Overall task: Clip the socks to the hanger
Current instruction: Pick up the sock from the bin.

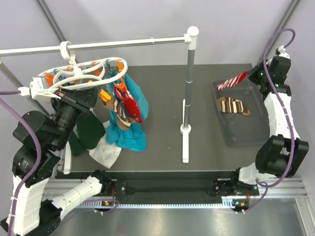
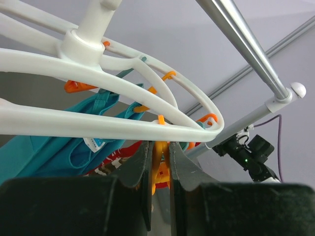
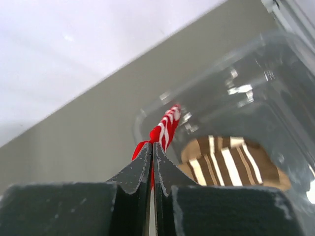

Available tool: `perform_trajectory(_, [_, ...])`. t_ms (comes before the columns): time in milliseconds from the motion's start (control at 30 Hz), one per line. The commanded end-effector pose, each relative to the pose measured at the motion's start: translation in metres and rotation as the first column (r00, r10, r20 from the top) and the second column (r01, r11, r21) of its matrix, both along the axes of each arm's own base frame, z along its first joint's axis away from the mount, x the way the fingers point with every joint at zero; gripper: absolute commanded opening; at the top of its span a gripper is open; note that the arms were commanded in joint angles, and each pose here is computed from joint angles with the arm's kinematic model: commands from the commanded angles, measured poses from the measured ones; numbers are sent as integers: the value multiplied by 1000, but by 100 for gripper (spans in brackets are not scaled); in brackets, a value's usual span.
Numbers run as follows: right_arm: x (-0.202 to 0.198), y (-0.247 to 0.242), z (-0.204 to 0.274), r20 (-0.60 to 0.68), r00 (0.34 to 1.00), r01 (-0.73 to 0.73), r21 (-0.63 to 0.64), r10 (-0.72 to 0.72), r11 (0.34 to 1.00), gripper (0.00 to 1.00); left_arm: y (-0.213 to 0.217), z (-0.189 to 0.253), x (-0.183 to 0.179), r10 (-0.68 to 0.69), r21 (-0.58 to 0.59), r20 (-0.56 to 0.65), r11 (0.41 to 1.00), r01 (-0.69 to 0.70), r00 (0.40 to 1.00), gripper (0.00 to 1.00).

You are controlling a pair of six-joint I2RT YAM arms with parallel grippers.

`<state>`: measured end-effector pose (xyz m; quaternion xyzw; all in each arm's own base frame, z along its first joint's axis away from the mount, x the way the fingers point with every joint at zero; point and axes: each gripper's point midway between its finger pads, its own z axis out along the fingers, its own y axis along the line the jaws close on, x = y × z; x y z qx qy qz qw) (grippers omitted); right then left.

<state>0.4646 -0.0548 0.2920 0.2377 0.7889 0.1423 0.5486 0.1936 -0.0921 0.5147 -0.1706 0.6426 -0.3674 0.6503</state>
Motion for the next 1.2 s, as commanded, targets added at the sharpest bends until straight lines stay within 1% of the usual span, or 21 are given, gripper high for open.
perform_trajectory(0, [-26,-5,-31,-92,995,23,18,-21,1000,0,2,1,-4,-4,1,12,1000,4,1000,0])
perform_trajectory(67, [-52,-24,-68,-195,974,111,-31,-115,993,1,5,0,-7,1,1,15,1000,-1,1000,0])
perform_trajectory(100, [-71,-29,-100,-283,948,138,-42,-144,990,2,5,0,-7,2,2,14,1000,-2,1000,0])
perform_trajectory(133, [-82,-40,-111,-316,931,167,-73,-182,983,5,6,-1,-8,2,7,12,1000,-3,1000,0])
perform_trajectory(167, [-96,-54,-117,-335,908,222,-130,-253,966,16,5,-3,-9,-4,11,6,1000,4,1000,0])
perform_trajectory(200, [-111,-59,-135,-386,881,225,-171,-276,959,21,4,-5,-9,-6,19,1,1000,6,1000,0])
perform_trajectory(233, [-119,-65,-135,-383,872,241,-205,-304,949,25,4,-6,-9,-11,23,-2,1000,11,1000,0])
perform_trajectory(267, [-125,-73,-135,-384,856,266,-248,-347,932,33,3,-6,-8,-14,27,-7,1000,14,1000,0])
perform_trajectory(333, [-125,-73,-125,-353,870,255,-272,-343,928,36,1,-8,-7,-18,36,-15,999,19,1000,0])
perform_trajectory(400, [-111,-64,-111,-312,902,213,-274,-297,938,40,0,-6,-7,-23,31,-6,999,23,1000,0])
perform_trajectory(500, [-70,-28,-103,-272,951,83,-238,-148,968,40,0,-4,-6,-20,22,5,1000,20,1000,0])
perform_trajectory(567, [-41,3,-117,-296,954,-23,-216,-43,976,40,0,-4,-5,-19,17,7,1000,18,1000,0])
perform_trajectory(600, [-26,11,-109,-275,961,-47,-215,-14,975,40,-1,-4,-5,-20,13,7,1000,20,1000,0])
perform_trajectory(633, [-13,24,-129,-318,948,-92,-204,22,975,41,-2,-5,-4,-22,16,4,1000,22,1000,0])
perform_trajectory(700, [11,30,-125,-304,952,-104,-207,36,973,43,-1,-4,-4,-21,14,1,1000,21,1000,0])
perform_trajectory(733, [18,34,-147,-356,934,-123,-198,46,972,43,0,-4,-5,-18,13,0,1000,18,1000,0])
perform_trajectory(800, [35,38,-147,-352,934,-132,-199,55,971,44,1,-5,-4,-10,17,-6,1000,10,1000,0])
perform_trajectory(833, [41,42,-162,-376,924,-149,-197,65,969,43,3,-5,-4,0,17,-7,1000,0,1000,0])
perform_trajectory(867, [49,45,-159,-369,927,-155,-203,71,967,44,3,-5,-4,2,16,-8,1000,-2,1000,0])
perform_trajectory(1000, [61,56,-177,-395,913,-192,-206,98,960,42,4,-6,-2,10,16,-11,1000,-9,1000,0])
perform_trajectory(1167, [67,52,-203,-441,895,-174,-205,68,963,40,1,-10,1,8,20,-22,1000,-7,1000,0])
